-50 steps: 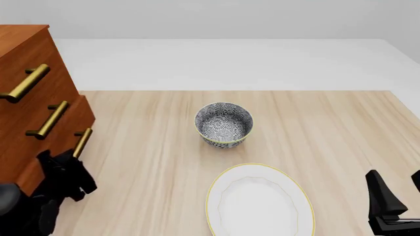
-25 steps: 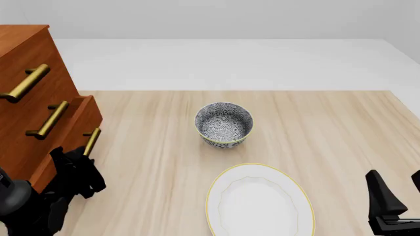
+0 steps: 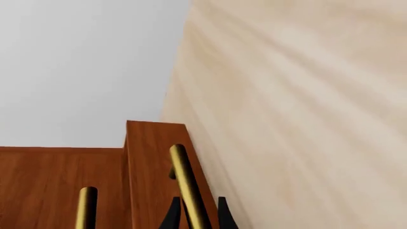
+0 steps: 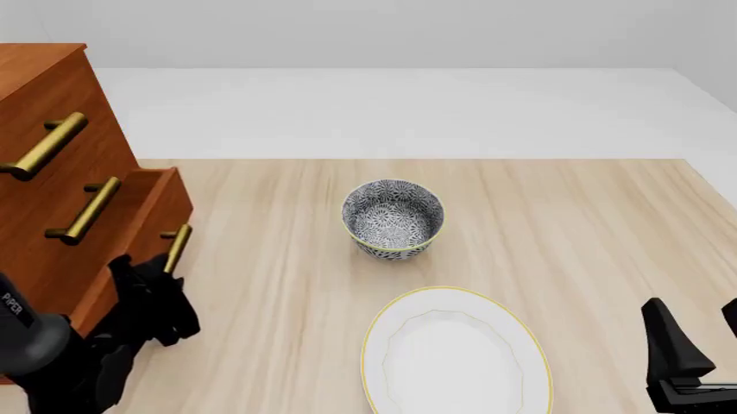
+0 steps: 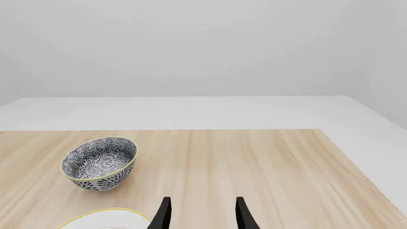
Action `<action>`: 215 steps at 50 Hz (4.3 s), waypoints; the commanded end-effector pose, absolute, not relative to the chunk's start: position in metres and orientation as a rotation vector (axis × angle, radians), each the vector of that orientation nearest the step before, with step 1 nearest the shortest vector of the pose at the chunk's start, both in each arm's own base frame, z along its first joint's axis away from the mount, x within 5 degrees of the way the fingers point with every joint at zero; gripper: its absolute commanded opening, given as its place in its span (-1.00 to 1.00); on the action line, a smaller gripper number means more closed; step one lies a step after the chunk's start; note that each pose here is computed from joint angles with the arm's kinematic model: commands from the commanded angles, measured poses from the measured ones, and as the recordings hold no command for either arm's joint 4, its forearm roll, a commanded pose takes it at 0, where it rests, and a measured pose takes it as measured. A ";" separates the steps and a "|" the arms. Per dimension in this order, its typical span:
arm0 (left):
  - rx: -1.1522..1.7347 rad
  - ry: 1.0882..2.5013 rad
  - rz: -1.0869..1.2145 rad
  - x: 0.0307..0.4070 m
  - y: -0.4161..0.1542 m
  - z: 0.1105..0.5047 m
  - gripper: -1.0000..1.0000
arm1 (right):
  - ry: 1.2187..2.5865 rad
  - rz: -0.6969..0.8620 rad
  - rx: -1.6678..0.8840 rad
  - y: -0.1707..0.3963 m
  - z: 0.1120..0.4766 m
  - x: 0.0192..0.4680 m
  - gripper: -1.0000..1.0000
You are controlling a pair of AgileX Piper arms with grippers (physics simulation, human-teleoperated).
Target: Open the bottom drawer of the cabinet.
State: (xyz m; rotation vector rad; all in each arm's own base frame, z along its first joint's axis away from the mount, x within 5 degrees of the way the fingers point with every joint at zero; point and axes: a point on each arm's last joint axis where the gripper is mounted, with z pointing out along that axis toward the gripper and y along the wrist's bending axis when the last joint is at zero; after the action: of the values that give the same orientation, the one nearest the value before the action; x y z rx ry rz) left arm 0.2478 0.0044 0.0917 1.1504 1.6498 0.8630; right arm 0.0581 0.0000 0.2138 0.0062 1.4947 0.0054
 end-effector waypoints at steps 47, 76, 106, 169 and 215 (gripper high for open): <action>1.313 1.477 0.694 0.280 -0.058 0.066 -1.00 | 1.495 0.005 0.006 0.000 0.214 0.058 1.00; 1.253 1.459 0.652 0.255 -0.060 0.095 1.00 | 1.495 0.006 0.006 0.000 0.214 0.058 1.00; 0.924 1.446 0.297 0.151 -0.058 0.291 1.00 | 1.495 0.005 0.006 0.000 0.214 0.058 1.00; 0.469 2.151 0.024 0.203 -0.040 0.331 1.00 | 1.495 0.005 0.006 0.000 0.214 0.058 1.00; 0.255 2.308 0.005 0.227 -0.024 0.277 1.00 | 1.495 0.006 0.007 0.000 0.214 0.058 1.00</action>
State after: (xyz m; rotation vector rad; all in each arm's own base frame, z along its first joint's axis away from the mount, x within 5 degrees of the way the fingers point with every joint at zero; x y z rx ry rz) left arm 0.2233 -0.0261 0.2875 0.2968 2.2823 0.0135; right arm 0.0581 0.0000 0.2138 0.0062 1.4947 0.0054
